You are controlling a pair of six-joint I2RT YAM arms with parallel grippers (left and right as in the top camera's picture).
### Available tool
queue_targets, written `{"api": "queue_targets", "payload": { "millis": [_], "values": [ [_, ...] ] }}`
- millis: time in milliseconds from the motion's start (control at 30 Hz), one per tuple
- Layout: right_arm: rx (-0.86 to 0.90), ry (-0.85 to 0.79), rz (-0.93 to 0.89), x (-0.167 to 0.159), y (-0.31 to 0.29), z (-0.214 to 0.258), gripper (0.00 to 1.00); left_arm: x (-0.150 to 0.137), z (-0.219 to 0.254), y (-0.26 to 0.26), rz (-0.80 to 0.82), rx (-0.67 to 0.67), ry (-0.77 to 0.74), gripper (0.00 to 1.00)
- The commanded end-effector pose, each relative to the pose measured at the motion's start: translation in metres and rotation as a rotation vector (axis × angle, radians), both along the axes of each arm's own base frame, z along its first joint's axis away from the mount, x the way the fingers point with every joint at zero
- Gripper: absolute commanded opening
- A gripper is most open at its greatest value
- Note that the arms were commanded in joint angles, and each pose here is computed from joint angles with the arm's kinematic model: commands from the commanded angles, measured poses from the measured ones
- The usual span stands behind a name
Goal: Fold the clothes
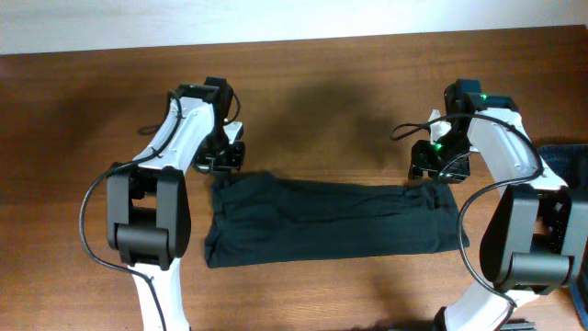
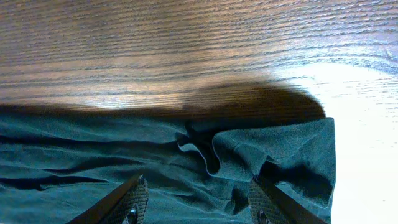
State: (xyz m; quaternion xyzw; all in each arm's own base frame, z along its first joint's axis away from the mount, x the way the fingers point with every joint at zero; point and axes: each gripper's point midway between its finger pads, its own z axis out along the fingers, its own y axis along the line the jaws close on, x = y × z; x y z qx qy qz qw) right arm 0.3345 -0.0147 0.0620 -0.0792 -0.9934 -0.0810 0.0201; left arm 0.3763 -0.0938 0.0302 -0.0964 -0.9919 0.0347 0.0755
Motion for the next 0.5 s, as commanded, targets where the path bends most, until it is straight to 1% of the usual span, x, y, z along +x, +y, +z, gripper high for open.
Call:
{"api": "queue_targets", "payload": {
  "millis": [0, 233, 400, 433, 467],
  "values": [
    [0.011, -0.014, -0.004, -0.001, 0.003, 0.005, 0.57, 0.004, 0.012, 0.002, -0.002, 0.000, -0.011, 0.00],
    [0.011, -0.015, -0.004, -0.001, 0.003, 0.005, 0.57, -0.016, 0.019, 0.005, -0.002, 0.014, 0.074, 0.00],
    [0.011, -0.015, -0.004, -0.001, 0.003, 0.005, 0.57, -0.019, 0.020, 0.005, -0.001, 0.009, 0.087, 0.01],
    [0.011, -0.015, -0.004, -0.001, 0.003, 0.005, 0.57, -0.019, 0.020, 0.004, -0.002, 0.009, 0.084, 0.02],
    [0.011, -0.014, -0.004, -0.001, 0.003, 0.005, 0.57, -0.017, 0.020, 0.004, -0.002, 0.008, 0.076, 0.07]
  ]
}}
